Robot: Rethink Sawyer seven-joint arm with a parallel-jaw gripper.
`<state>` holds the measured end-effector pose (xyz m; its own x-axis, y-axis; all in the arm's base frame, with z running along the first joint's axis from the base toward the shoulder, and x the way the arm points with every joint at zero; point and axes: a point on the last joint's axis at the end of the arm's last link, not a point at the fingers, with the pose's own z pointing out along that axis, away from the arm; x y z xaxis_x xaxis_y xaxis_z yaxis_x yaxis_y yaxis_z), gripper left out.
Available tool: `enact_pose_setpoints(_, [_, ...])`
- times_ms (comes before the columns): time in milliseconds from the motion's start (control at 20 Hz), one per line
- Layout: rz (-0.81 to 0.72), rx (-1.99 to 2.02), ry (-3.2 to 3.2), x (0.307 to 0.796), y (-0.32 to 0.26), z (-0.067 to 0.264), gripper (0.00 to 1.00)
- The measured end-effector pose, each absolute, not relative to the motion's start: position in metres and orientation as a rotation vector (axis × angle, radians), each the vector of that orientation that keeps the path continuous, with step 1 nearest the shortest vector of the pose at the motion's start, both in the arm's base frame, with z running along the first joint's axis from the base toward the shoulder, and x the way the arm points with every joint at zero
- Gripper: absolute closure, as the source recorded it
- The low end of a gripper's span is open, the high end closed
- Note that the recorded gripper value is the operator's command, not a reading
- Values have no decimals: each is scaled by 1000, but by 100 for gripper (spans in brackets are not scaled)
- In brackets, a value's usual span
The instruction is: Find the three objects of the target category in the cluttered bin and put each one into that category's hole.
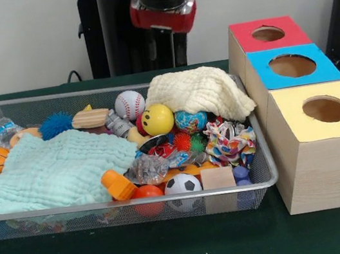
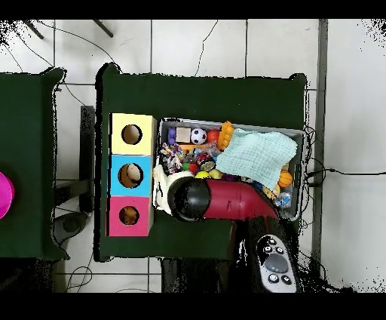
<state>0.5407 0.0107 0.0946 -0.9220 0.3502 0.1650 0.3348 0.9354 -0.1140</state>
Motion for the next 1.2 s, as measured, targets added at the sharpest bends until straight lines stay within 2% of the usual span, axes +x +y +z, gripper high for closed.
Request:
enact_pose_setpoints(500, [115,-407,-2996,559,-40,10,0])
enact_pose_setpoints(900, [73,-277,-2997,555,-28,-34,0])
enact_pose_setpoints(1200, [44,-230,-3013,560,-31,-50,0])
